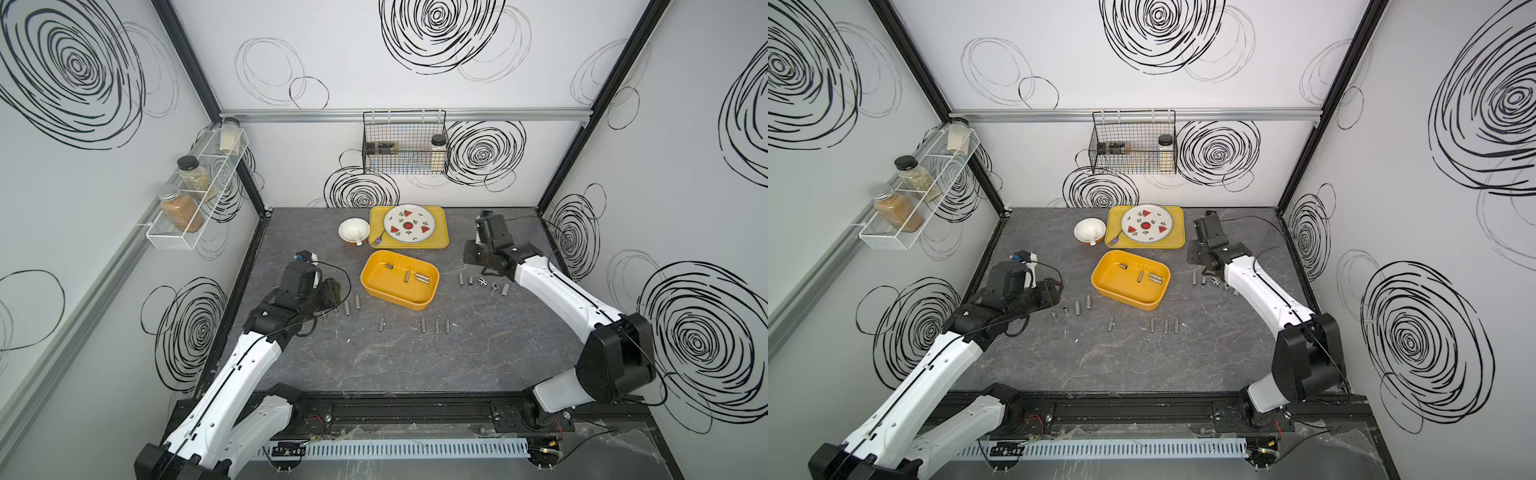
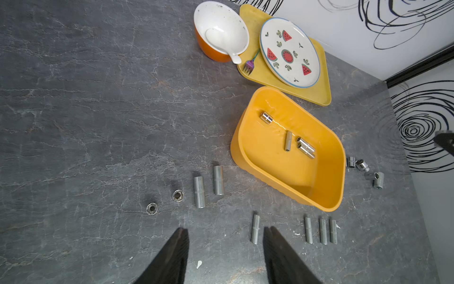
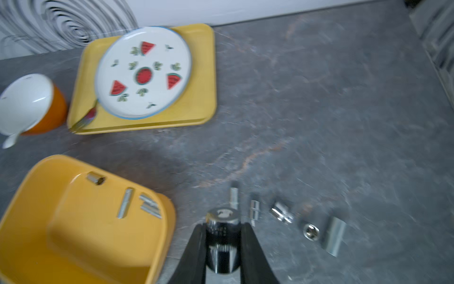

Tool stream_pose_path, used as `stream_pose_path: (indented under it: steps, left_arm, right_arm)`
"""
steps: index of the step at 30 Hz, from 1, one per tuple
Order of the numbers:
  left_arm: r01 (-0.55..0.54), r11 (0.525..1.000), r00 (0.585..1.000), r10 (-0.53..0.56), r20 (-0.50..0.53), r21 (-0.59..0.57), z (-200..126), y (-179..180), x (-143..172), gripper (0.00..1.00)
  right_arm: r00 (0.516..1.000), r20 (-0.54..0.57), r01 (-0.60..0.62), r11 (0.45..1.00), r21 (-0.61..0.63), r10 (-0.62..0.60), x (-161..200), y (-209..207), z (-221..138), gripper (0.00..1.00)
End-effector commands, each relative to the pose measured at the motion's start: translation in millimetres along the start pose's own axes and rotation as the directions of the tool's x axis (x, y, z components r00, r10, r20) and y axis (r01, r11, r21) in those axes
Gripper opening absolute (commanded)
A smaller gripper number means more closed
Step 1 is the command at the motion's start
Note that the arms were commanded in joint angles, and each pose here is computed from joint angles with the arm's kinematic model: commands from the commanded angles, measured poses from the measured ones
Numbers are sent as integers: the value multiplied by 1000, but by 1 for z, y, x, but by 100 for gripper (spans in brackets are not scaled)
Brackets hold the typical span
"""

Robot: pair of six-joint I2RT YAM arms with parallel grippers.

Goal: Take out the socket from the storage box
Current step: Pick up the socket head from the storage box, then place the socket head at the center of the board.

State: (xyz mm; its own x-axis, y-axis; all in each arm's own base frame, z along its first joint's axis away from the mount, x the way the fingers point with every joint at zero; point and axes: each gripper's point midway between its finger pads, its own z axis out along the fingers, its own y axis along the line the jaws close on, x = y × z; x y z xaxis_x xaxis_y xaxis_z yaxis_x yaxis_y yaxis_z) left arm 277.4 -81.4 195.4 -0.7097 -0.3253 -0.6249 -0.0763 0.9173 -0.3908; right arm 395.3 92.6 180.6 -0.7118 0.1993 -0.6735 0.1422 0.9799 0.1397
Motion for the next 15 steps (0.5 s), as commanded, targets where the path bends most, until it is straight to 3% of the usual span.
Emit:
stream_pose_path:
  steps: [1,6,15]
  left_arm:
    - [-17,999,1000,17,12,30,3,-5,-4,56]
    - [-22,999,1000,22,17,45,1,-7,-4,56]
    - [-33,997,999,31,28,76,-4,-13,-5,56]
  right_arm:
    - [989,57,-143,987,67,139,1,-40,-6,16]
    - [964,41,-264,932,250,262,37,-106,8,18]
    - [933,-54,-311,873,376,356,90,-156,41,24]
